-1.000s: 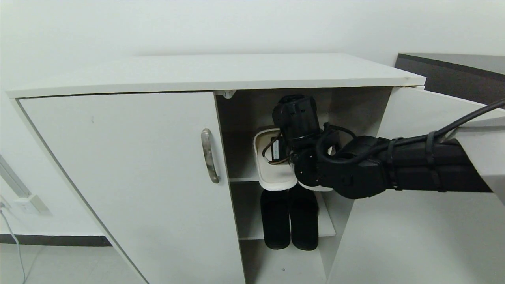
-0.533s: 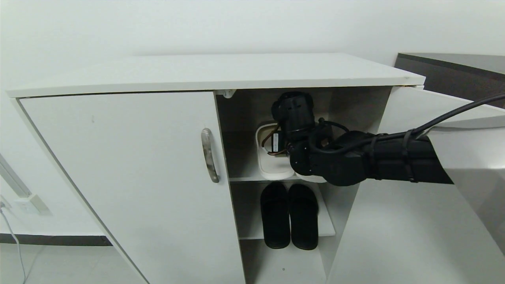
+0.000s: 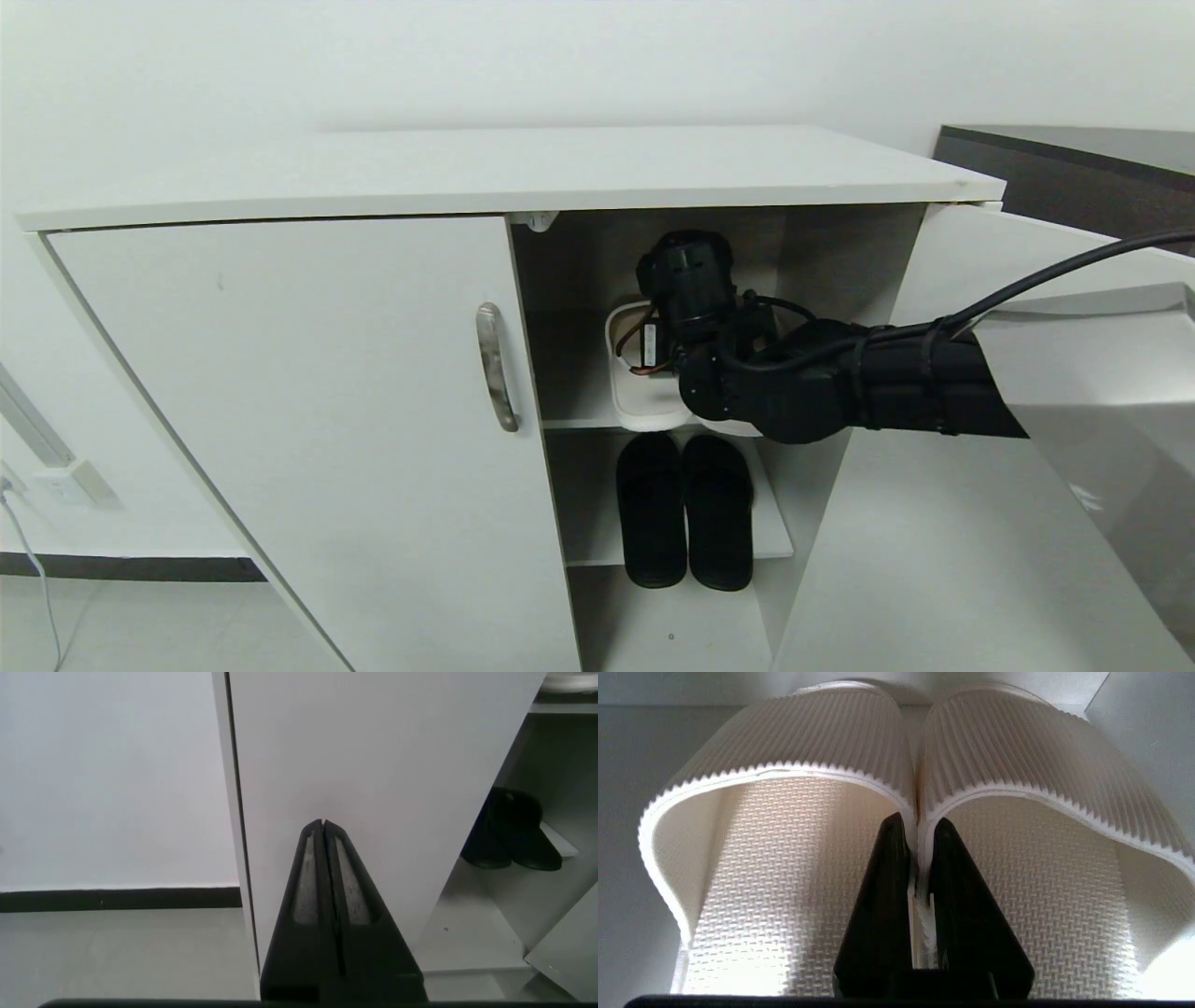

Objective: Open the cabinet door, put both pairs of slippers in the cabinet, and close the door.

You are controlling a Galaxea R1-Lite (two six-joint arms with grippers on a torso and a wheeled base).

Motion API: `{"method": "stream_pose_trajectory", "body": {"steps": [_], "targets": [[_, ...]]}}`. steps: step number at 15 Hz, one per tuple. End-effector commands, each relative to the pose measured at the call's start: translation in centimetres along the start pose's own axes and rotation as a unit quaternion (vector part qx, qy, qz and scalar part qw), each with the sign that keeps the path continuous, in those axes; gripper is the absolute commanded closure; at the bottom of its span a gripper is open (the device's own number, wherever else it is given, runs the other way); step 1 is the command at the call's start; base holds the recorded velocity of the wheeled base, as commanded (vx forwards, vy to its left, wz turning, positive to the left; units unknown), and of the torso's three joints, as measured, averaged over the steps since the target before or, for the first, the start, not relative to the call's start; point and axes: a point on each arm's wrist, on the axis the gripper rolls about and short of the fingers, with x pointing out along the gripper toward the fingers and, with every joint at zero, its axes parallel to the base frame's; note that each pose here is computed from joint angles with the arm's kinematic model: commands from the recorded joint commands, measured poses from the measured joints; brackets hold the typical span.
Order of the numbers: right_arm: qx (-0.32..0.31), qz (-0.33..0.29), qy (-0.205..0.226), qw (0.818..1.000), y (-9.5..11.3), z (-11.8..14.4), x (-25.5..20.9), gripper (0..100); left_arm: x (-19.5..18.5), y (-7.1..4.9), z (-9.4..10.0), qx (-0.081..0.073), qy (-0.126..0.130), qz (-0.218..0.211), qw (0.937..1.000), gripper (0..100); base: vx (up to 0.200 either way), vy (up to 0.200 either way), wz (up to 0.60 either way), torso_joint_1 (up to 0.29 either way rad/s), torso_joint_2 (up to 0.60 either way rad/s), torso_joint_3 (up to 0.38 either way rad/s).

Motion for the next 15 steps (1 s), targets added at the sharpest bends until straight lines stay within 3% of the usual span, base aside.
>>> {"method": "stream_pose_trajectory", "body": {"steps": [1, 3, 4, 8, 15], "targets": [[0.001, -0.001, 0.001, 1.0, 0.0, -0.1, 0.1, 100, 0.0, 0.0, 0.0, 0.0, 0.001, 0.001, 1.0, 100, 0.0, 0.0, 0.0, 0.0, 0.0, 0.0], [0.002, -0.002, 0.003, 1.0, -0.1, -0.2, 0.1, 100, 0.0, 0.0, 0.0, 0.0, 0.0, 0.0, 1.0, 100, 0.0, 0.0, 0.0, 0.0, 0.0, 0.0], [0.001, -0.002, 0.004, 1.0, -0.1, -0.3, 0.1, 0, 0.0, 0.0, 0.0, -0.001, 0.001, 0.0, 1.0, 100, 0.0, 0.0, 0.0, 0.0, 0.0, 0.0], [-0.004, -0.002, 0.01, 1.0, -0.5, -0.4, -0.6, 0, 0.0, 0.0, 0.0, 0.0, 0.0, 0.0, 1.0, 100, 0.0, 0.0, 0.0, 0.0, 0.0, 0.0], [-0.015, 0.032, 0.011, 0.999, -1.7, 0.4, -7.2, 0, 0.0, 0.0, 0.0, -0.001, 0.0, 0.0, 1.0, 100, 0.0, 0.0, 0.0, 0.0, 0.0, 0.0]]}}
